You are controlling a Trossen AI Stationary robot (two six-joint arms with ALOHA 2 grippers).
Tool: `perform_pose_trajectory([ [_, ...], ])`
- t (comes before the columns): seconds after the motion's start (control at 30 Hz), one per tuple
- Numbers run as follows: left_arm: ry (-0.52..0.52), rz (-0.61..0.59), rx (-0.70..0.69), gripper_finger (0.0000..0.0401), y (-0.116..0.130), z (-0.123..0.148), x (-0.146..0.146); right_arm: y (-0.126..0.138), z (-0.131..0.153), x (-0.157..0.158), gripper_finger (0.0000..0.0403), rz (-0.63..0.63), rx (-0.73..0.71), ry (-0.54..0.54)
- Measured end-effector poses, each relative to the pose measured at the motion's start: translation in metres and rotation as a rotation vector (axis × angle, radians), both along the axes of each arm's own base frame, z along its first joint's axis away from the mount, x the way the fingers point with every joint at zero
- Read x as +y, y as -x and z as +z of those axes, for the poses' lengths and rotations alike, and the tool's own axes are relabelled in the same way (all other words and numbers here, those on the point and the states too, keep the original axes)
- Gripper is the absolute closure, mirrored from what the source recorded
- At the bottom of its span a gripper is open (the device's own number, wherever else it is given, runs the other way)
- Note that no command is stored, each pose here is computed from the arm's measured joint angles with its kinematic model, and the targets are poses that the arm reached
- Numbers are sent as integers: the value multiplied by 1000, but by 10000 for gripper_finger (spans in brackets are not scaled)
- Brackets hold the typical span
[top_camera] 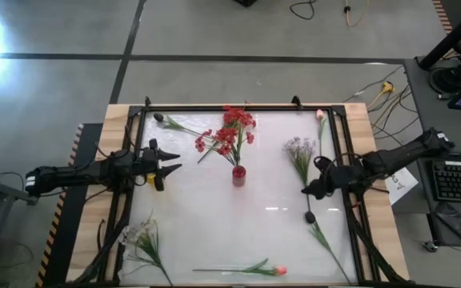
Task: Sort flowers into vase by color
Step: Put the right black flower into the red vase
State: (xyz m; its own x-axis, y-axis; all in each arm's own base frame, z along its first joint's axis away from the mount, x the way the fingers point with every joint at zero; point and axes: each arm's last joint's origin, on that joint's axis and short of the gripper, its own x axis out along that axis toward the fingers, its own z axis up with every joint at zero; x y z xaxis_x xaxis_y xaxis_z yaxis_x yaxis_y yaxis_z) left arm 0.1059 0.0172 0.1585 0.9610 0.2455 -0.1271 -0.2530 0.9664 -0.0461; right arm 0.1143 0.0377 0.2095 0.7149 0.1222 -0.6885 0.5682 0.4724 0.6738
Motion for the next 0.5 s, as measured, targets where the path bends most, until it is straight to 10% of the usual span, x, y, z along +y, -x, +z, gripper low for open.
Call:
perform_pose_trajectory([
  [0.5, 0, 0, 0, 246, 0, 0, 0, -1, 7, 31, 193, 161, -74, -105],
])
